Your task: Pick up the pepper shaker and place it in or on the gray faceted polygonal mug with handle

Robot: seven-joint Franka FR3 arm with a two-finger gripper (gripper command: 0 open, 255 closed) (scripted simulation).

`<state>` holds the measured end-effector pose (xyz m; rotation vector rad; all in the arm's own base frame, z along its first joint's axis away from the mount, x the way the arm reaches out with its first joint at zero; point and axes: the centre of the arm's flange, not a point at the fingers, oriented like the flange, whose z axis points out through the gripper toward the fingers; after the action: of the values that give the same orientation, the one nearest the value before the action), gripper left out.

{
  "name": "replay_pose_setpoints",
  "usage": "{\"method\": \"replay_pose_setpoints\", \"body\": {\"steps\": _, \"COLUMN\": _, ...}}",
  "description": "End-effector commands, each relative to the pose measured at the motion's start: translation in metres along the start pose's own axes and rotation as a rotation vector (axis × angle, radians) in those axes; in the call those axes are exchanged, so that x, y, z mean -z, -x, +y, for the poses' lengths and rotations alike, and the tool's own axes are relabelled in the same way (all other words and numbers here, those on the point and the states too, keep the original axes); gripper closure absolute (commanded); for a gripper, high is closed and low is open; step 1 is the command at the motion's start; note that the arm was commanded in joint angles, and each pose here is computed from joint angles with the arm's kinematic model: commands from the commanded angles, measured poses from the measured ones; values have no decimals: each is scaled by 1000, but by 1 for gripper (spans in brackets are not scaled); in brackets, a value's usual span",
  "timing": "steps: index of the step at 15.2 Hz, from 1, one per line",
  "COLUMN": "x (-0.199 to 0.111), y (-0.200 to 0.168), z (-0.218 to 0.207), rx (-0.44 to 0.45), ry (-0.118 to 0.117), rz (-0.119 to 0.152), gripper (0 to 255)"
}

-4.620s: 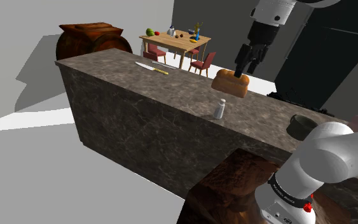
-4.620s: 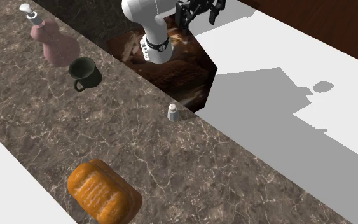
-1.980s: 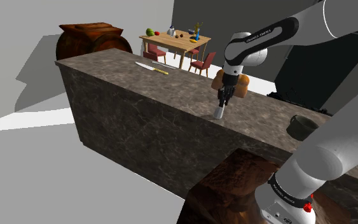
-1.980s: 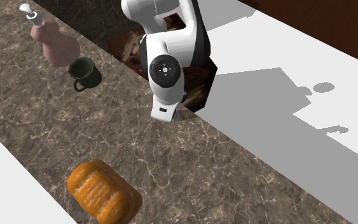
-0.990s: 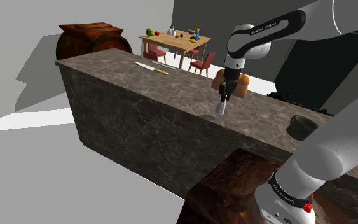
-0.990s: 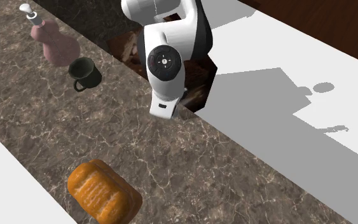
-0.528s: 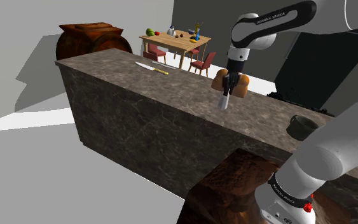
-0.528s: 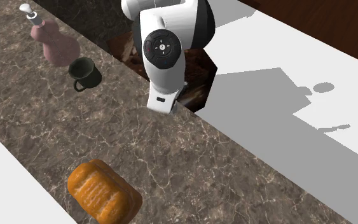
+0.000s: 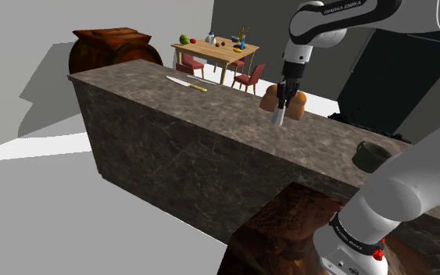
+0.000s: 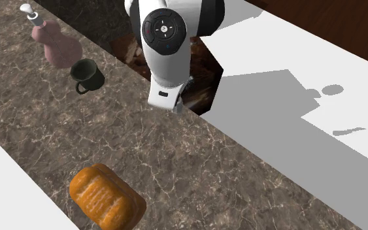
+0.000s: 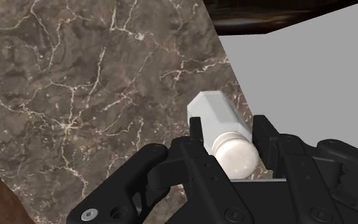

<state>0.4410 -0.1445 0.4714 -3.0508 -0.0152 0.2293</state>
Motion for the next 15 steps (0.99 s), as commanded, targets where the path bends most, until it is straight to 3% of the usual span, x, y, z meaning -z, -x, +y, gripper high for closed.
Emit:
{"method": "replay_pose_setpoints", "body": {"steps": 1, "x": 11, "y": 1, "z": -1, "rx": 0, "ry": 0, "rz": 0, "gripper": 255}}
{"method": "replay_pose_setpoints", "body": {"steps": 11, "x": 60, "y": 8, "z": -5, "rx": 0, "ry": 0, "rz": 0, "gripper": 255}}
{"method": "replay_pose_setpoints", "body": {"steps": 15, "x": 61, "y": 50, "z": 27, "rx": 0, "ry": 0, "rz": 0, "gripper": 255}}
